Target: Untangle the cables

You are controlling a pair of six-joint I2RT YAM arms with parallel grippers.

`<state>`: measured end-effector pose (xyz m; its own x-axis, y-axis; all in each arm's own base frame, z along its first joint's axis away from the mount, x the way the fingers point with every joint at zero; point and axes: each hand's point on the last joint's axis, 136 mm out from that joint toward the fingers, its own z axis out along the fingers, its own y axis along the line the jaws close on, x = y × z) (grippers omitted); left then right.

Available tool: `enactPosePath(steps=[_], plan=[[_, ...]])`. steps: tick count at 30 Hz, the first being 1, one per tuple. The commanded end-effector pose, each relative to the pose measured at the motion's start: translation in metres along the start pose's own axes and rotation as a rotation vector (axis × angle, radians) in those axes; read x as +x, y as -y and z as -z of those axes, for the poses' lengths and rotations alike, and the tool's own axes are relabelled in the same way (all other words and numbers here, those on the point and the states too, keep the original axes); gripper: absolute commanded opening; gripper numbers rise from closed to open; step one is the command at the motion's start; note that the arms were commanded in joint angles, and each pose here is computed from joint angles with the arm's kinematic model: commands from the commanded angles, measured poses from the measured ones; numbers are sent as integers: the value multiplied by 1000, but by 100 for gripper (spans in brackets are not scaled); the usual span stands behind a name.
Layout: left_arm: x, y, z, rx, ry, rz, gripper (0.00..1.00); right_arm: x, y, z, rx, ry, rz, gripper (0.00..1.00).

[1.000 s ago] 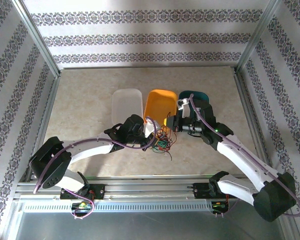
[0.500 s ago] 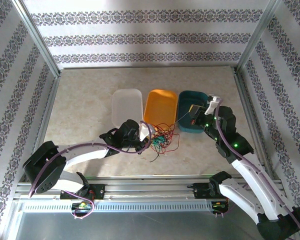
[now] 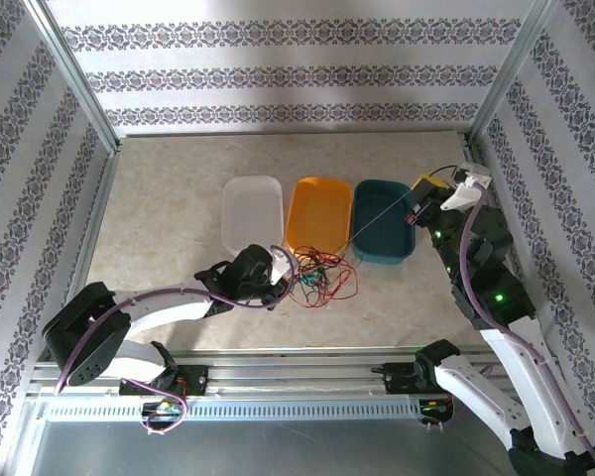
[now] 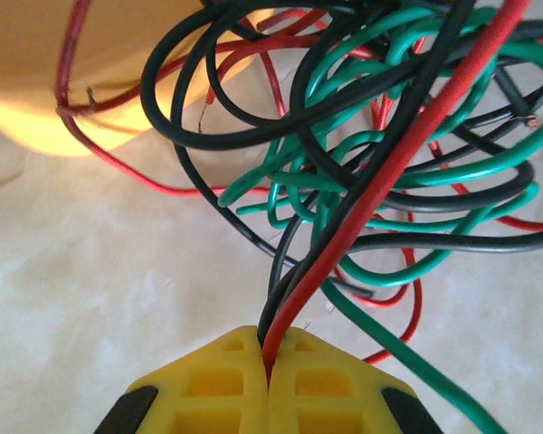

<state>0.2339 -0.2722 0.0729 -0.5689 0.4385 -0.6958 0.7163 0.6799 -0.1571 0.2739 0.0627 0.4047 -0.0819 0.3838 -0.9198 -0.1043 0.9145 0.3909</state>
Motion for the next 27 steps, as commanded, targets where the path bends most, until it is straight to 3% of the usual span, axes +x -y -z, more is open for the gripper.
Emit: enactPosePath(steps=[1, 7, 11, 18, 27], plan=[[27, -14, 5, -88, -71, 49, 0, -61, 10, 20, 85, 217, 15, 1], [34, -27, 10, -168, -63, 70, 0, -92, 32, 38, 230, 334, 44, 0], [39, -37, 10, -219, -71, 74, 0, -111, 25, 37, 186, 353, 70, 0], [27, -31, 7, -182, -19, 72, 0, -97, -14, -18, -60, 139, 55, 0], [12, -27, 10, -167, 41, 52, 0, -74, 16, -68, 86, 59, 196, 0]])
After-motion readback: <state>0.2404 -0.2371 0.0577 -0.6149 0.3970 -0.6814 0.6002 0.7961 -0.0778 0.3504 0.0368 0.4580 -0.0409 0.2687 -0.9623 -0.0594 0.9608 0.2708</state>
